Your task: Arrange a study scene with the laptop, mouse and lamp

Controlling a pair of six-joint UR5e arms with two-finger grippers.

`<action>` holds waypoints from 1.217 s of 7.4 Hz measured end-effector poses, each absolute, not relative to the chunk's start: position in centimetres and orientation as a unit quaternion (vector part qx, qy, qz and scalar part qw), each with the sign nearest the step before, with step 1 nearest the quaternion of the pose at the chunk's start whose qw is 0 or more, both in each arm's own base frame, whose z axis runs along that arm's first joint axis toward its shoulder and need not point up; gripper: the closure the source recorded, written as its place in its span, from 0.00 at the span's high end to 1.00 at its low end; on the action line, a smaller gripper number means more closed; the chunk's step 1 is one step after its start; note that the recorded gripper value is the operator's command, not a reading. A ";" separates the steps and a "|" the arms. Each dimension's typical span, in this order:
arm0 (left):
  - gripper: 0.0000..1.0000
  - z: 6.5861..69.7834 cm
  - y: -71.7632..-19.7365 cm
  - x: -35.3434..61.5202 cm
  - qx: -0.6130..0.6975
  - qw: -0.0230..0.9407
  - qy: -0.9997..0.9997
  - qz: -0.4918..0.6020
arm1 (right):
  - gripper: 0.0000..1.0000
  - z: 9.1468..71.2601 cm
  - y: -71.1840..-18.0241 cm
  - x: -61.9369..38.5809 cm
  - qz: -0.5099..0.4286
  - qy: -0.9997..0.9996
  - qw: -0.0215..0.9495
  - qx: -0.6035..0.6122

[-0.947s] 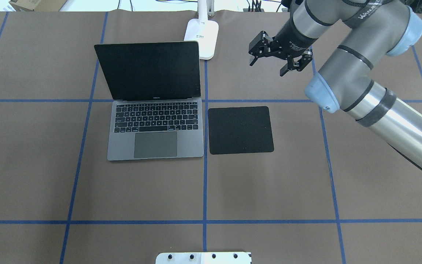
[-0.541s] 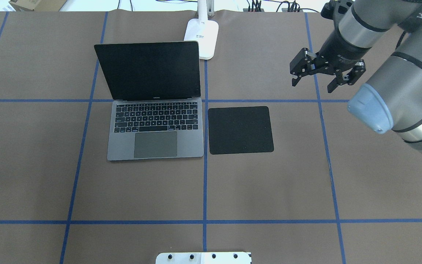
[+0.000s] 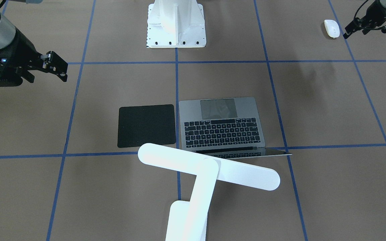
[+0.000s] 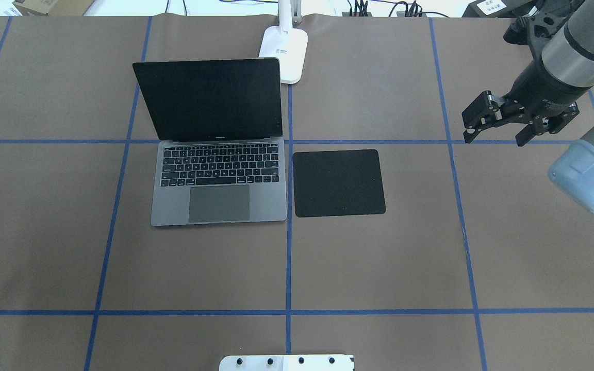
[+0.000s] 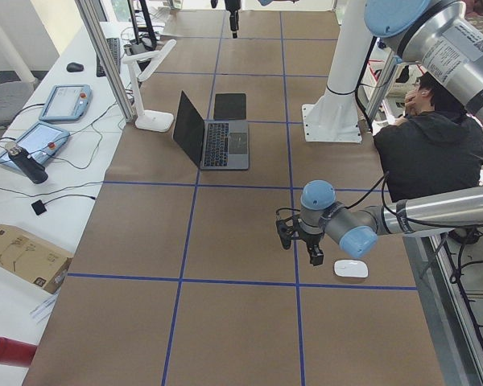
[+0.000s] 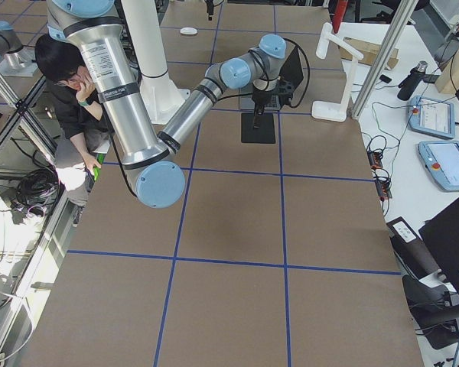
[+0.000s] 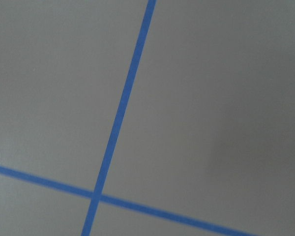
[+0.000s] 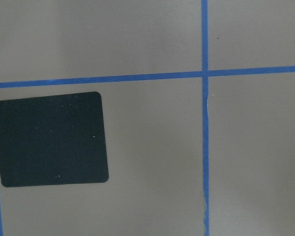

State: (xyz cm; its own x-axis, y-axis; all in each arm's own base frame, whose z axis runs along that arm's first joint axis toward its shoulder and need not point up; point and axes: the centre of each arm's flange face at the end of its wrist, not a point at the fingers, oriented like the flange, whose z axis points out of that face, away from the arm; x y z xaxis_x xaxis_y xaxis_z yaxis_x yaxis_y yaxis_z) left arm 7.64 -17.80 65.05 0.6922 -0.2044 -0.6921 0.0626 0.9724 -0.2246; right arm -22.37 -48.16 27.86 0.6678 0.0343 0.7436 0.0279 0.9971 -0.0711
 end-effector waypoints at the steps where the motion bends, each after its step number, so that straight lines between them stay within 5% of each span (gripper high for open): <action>1: 1.00 66.4 -16.4 6.6 -0.091 0.914 0.389 -0.063 | 1.00 27.9 -48.1 -22.3 0.001 -0.407 0.913 -0.037; 9: 1.00 67.7 -13.1 9.3 -0.151 0.916 0.370 0.041 | 1.00 27.5 -48.1 -23.0 -0.005 -0.407 0.913 -0.032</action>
State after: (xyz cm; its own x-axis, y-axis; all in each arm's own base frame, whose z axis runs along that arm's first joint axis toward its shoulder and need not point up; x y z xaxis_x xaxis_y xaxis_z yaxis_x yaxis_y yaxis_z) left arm 9.29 -13.06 67.67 0.7228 -0.0371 -0.6901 -0.1866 0.9510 -0.2465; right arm -23.00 -48.09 27.46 0.6689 0.0163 0.7432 0.0358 0.9979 -0.0540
